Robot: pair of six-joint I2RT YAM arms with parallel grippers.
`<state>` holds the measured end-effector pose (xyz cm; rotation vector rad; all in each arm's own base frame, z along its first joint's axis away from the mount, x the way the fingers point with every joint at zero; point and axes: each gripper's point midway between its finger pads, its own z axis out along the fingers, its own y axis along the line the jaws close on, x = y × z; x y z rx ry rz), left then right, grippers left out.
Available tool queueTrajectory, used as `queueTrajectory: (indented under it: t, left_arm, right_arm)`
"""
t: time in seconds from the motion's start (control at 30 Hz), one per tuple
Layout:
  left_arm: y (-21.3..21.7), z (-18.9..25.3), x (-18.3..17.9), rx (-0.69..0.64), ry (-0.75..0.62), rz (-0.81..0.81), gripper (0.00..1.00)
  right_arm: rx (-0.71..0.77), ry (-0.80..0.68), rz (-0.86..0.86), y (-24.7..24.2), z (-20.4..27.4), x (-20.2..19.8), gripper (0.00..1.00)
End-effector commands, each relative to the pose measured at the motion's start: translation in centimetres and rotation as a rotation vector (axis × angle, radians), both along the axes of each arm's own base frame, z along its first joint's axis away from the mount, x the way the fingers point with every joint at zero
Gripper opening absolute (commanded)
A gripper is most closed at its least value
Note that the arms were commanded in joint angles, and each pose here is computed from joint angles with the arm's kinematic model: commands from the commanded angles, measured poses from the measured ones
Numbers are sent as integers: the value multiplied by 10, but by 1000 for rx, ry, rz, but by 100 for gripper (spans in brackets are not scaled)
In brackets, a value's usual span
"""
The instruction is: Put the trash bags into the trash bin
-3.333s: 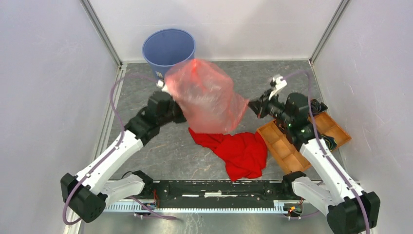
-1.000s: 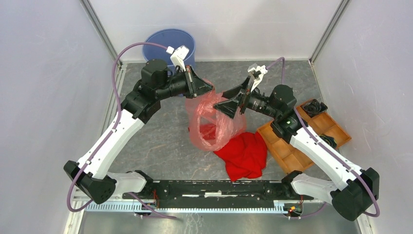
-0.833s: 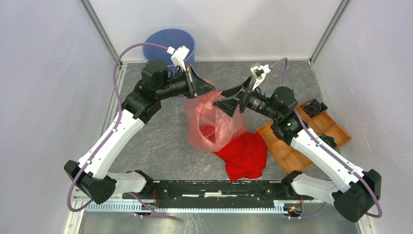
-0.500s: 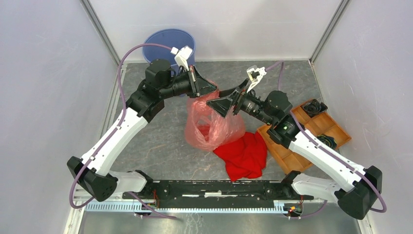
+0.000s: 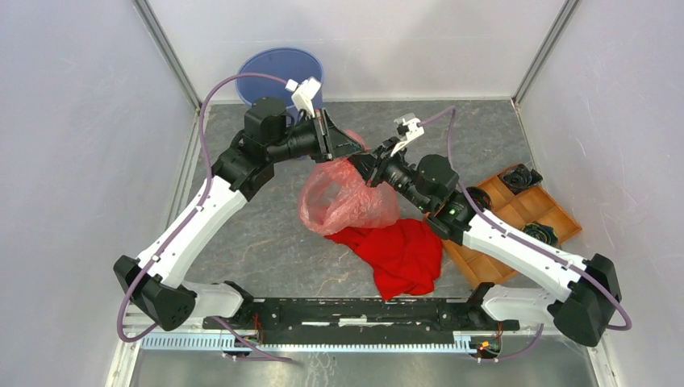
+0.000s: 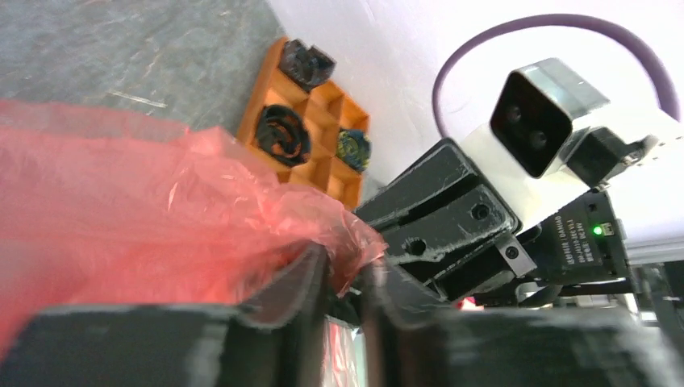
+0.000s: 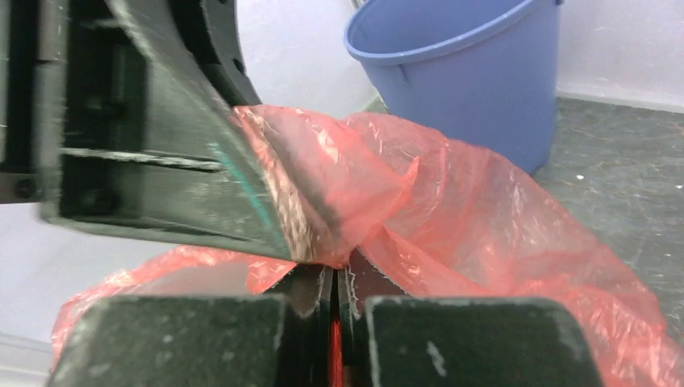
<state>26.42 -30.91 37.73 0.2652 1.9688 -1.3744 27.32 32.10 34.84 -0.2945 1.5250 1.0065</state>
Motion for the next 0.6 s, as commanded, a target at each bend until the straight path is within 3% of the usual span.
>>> queueTrajectory:
  t: [0.0, 0.03, 0.1, 0.2, 0.33, 0.57]
  left_arm:
    - [15, 14, -8, 64, -58, 36, 35]
    - [25, 17, -3, 114, -83, 87, 51]
    - [51, 18, 7, 222, -124, 208, 70]
    - [90, 24, 17, 346, -190, 380, 88]
    - [135, 32, 33, 422, -238, 607, 100]
    - [173, 27, 100, 547, -201, 718, 100]
  right_arm:
    - [-11, -72, -133, -14, 7, 20, 0]
    - [-39, -64, -167, -20, 0, 22, 0]
    - [-78, -48, -220, -34, -14, 23, 0]
    - [-158, -39, -293, -56, -33, 23, 0]
    - [-239, -52, -436, -99, -39, 19, 0]
    - [-248, -113, -537, -152, -21, -5, 0]
